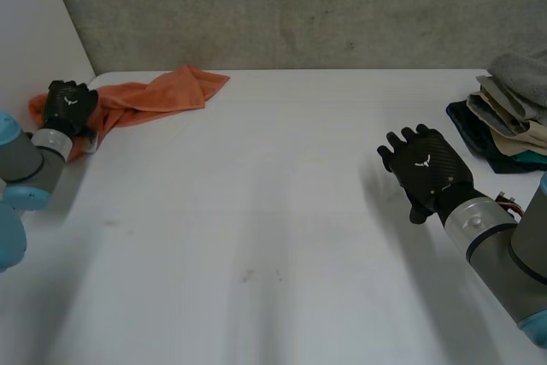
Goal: Fold the laundry.
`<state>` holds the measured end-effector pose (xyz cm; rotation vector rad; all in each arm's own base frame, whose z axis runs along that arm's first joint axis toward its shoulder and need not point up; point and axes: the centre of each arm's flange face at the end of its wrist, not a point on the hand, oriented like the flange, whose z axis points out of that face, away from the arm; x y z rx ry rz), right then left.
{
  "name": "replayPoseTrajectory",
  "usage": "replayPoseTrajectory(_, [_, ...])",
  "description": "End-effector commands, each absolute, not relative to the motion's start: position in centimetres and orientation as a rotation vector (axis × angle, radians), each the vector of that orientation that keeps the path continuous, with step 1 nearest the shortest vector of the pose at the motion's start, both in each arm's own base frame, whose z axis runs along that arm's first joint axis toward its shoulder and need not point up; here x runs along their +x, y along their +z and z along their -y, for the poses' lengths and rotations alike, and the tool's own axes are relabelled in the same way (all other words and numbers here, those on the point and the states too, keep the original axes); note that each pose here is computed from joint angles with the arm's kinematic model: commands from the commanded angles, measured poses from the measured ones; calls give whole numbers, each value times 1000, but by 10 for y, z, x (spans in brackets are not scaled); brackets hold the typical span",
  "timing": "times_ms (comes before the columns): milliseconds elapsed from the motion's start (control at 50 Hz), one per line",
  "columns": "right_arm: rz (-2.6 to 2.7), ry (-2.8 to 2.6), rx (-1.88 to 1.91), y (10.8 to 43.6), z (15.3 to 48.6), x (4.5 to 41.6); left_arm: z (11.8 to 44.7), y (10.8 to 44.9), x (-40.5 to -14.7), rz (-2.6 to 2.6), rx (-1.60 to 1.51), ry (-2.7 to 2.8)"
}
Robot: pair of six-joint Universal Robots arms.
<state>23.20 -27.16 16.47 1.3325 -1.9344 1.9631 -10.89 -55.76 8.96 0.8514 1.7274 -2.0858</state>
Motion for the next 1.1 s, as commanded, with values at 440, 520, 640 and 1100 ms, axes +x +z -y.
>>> replayPoseTrajectory(440, [1935,1959,1330,164,272,231,539,126,-118,-1747,840,-2093])
replayPoseTrajectory(520, [1931,1960,1328,164,273,231,512,160,-150,-1790,833,-2208])
replayPoseTrajectory(640, [1931,1960,1328,164,273,231,457,198,-198,-1989,827,-2389])
replayPoseTrajectory(1100, [1892,1971,1190,183,294,207,181,197,-401,-2731,1567,-2492])
